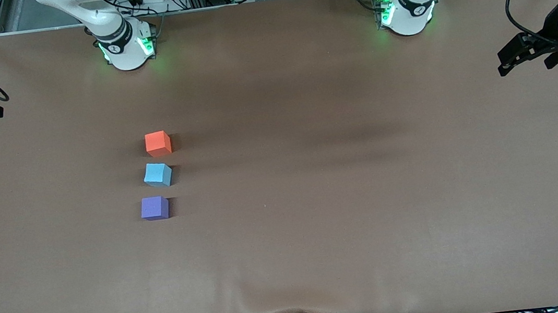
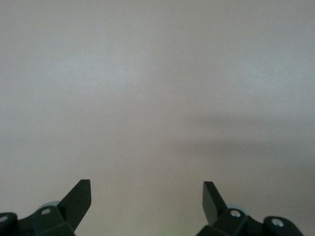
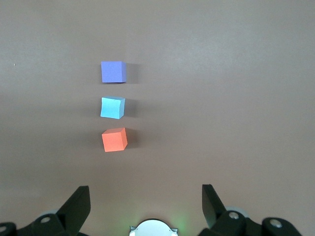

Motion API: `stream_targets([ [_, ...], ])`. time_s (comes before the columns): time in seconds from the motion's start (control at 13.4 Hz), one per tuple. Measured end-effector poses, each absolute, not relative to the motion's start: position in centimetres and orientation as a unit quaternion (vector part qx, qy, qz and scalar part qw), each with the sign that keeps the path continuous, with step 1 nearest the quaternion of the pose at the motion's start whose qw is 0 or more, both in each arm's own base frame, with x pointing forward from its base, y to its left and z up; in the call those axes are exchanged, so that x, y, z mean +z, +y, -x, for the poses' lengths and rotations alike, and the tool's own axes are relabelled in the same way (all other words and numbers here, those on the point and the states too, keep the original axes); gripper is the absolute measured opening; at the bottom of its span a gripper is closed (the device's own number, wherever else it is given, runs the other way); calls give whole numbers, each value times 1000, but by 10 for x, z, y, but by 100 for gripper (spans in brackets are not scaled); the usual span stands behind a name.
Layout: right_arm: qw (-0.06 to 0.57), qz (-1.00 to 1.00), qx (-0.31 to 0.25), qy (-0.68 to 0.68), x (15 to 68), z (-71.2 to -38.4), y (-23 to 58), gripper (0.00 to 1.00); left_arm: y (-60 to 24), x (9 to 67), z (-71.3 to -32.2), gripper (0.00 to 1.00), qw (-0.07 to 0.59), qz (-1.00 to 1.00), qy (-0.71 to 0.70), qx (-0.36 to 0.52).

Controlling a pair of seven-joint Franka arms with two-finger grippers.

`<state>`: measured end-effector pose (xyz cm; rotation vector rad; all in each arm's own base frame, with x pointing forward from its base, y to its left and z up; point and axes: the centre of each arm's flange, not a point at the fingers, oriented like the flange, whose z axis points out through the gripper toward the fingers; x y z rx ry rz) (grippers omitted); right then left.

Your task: Place blue block between orange and purple blocks

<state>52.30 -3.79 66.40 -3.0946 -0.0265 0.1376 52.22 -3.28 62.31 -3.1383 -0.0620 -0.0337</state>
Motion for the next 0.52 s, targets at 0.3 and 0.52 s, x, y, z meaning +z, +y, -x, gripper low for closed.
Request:
stream_targets([
  [0.3,22,999,45,-8,664,-523,-38,100,-31,624,-523,100,1,1000,-21,-14],
  [0.52,22,999,45,-9,663,-524,-37,100,-31,625,-524,100,1,1000,-20,-15],
])
